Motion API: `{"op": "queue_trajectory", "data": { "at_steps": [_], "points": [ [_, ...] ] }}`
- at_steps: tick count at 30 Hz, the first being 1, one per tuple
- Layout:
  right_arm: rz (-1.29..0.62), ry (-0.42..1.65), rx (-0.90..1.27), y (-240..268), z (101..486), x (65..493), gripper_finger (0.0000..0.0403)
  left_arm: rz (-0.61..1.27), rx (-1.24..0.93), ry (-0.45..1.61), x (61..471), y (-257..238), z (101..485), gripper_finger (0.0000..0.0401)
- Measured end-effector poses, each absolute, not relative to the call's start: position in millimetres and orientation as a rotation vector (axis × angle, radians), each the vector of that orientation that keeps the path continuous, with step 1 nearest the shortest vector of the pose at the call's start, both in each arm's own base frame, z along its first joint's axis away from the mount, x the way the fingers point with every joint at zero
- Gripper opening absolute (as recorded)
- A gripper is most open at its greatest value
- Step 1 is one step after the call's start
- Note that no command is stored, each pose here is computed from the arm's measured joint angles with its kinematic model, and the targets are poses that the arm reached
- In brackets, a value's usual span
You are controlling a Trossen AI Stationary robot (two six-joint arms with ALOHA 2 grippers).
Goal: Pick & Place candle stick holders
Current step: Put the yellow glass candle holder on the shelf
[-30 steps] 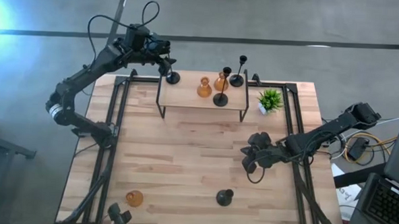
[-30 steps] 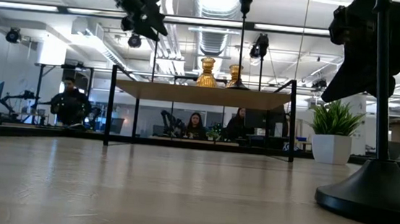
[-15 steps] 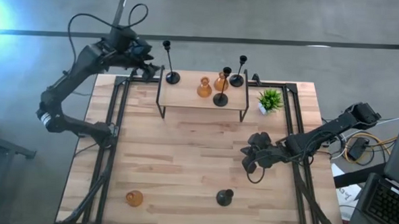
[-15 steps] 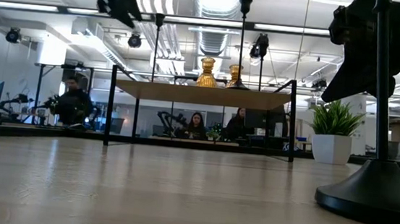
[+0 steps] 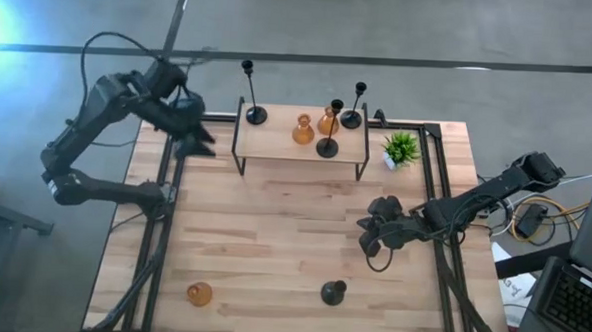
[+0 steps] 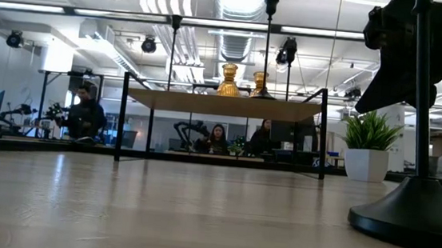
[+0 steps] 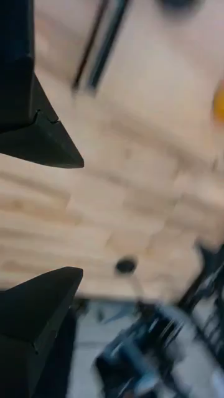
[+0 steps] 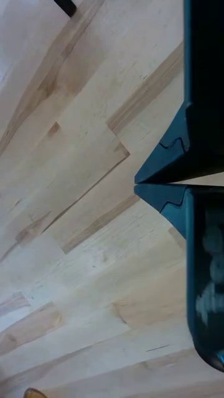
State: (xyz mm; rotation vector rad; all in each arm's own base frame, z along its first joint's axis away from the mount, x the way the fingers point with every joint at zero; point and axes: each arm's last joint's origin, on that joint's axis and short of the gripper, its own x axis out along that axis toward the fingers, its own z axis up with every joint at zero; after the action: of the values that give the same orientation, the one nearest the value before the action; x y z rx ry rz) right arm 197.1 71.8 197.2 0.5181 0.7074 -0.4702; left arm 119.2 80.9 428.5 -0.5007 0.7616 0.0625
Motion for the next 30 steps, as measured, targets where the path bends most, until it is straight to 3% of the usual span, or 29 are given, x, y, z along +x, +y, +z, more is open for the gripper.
{"op": "queue_trajectory", "data": {
  "at_steps": [6, 12, 19, 26, 30],
  "points": [
    [-0.471, 0.706, 0.514, 72, 197, 197, 0.0008, -0.194, -0.332, 0.768, 133, 45, 414, 0.0278],
    [-0.488, 0.691, 0.502, 71, 197, 197, 0.0008, -0.385, -0.123, 0.664, 177, 13, 382, 0.0277],
    [-0.489, 0.692, 0.501, 71, 197, 197, 0.0008, -0.553, -0.030, 0.503, 229, -24, 338, 0.0277],
    [-0.470, 0.690, 0.509, 72, 199, 197, 0.0008, -0.531, -0.073, 0.509, 264, -33, 310, 0.0277],
    [-0.262, 0.704, 0.465, 78, 207, 201, 0.0008, -0.364, -0.140, 0.520, 273, -29, 307, 0.0277]
  ]
}}
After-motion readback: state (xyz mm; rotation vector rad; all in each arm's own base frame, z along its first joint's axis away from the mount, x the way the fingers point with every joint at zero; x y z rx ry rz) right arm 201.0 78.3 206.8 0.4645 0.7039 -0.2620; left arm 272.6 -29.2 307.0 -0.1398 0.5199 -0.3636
